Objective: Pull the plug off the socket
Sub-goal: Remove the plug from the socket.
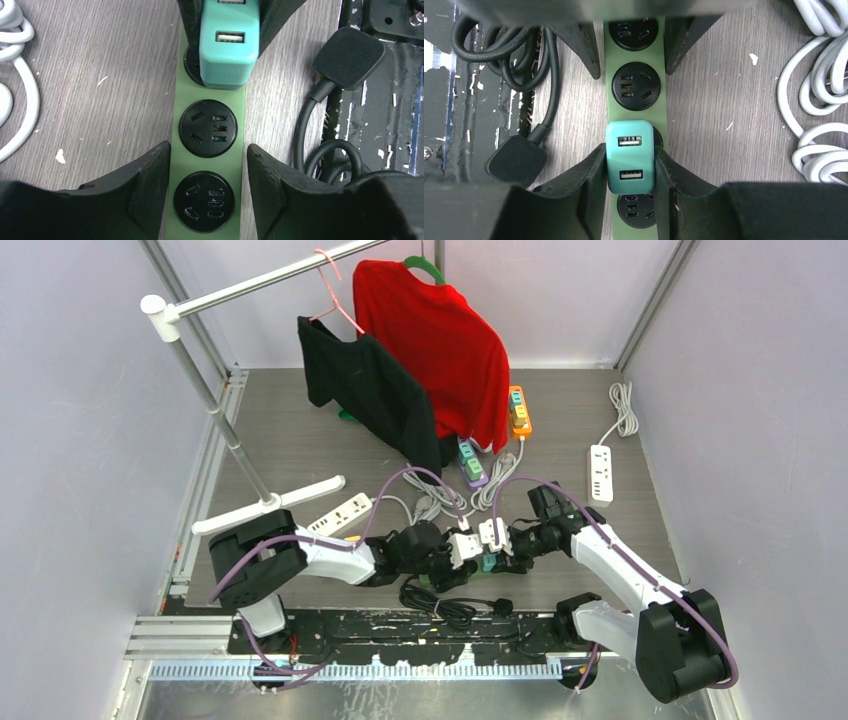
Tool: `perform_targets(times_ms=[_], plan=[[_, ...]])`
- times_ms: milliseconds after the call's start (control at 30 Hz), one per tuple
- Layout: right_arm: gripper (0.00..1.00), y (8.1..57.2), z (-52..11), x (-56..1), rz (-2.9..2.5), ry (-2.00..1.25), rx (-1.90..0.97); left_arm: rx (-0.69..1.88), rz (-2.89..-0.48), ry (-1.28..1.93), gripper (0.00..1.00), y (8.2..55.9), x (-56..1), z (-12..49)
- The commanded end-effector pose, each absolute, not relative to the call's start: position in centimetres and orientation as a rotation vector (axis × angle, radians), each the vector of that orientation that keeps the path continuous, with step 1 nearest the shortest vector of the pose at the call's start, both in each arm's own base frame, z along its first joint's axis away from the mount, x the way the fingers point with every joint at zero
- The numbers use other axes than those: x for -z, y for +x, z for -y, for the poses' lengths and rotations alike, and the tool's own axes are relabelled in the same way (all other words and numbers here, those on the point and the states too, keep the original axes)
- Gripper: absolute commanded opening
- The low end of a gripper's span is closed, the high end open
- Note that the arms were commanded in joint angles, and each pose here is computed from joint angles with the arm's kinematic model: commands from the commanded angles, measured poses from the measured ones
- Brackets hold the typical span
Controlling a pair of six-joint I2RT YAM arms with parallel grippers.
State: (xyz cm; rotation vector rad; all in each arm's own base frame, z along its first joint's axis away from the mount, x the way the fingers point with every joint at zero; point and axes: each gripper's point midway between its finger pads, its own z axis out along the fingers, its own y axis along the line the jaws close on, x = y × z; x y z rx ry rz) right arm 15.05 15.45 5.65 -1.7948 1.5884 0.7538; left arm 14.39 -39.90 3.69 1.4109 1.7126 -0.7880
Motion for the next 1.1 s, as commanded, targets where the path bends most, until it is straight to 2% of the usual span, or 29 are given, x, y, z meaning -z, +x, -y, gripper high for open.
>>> perform_targets(times_ms=[0, 100, 200, 300, 467, 633, 700, 800, 833, 1067], plan=[[0.36, 15.6, -16.3, -7.3, -1.485, -1.803, -0.744, 0.88, -1.672, 1.383, 0.57, 14.6, -5.2, 41.5], [0.29, 15.6, -16.3, -7.4, -1.482, -1.802, -0.744, 0.887, -1.684, 1.382, 0.57, 14.6, -4.9, 41.5], [0.25, 15.7, -16.4, -7.5, -1.472, -1.807, -0.74, 0.891, -1.692, 1.383, 0.63, 14.6, -4.6, 41.5], [0.23, 15.7, -16.4, -7.6, -1.459, -1.813, -0.741, 0.895, -1.699, 1.383, 0.65, 14.6, -4.4, 41.7], [0.2, 15.6, -16.5, -7.8, -1.453, -1.815, -0.745, 0.899, -1.701, 1.37, 0.61, 14.8, -4.6, 42.1], [0.19, 15.4, -16.7, -8.1, -1.454, -1.801, -0.767, 0.904, -1.711, 1.369, 0.49, 14.9, -4.5, 42.4], [0.19, 15.4, -16.8, -8.4, -1.452, -1.791, -0.78, 0.902, -1.718, 1.368, 0.36, 14.9, -4.3, 42.4], [0.18, 15.4, -17.1, -8.9, -1.453, -1.776, -0.794, 0.879, -1.738, 1.369, 0.04, 15.0, -3.9, 42.1], [0.16, 15.5, -17.1, -9.0, -1.456, -1.767, -0.8, 0.87, -1.741, 1.364, 0.0, 15.2, -3.8, 42.0], [0.13, 17.1, -18.6, -11.1, -1.489, -1.622, -0.845, 0.825, -1.772, 1.376, 0.0, 15.4, -2.7, 41.5]])
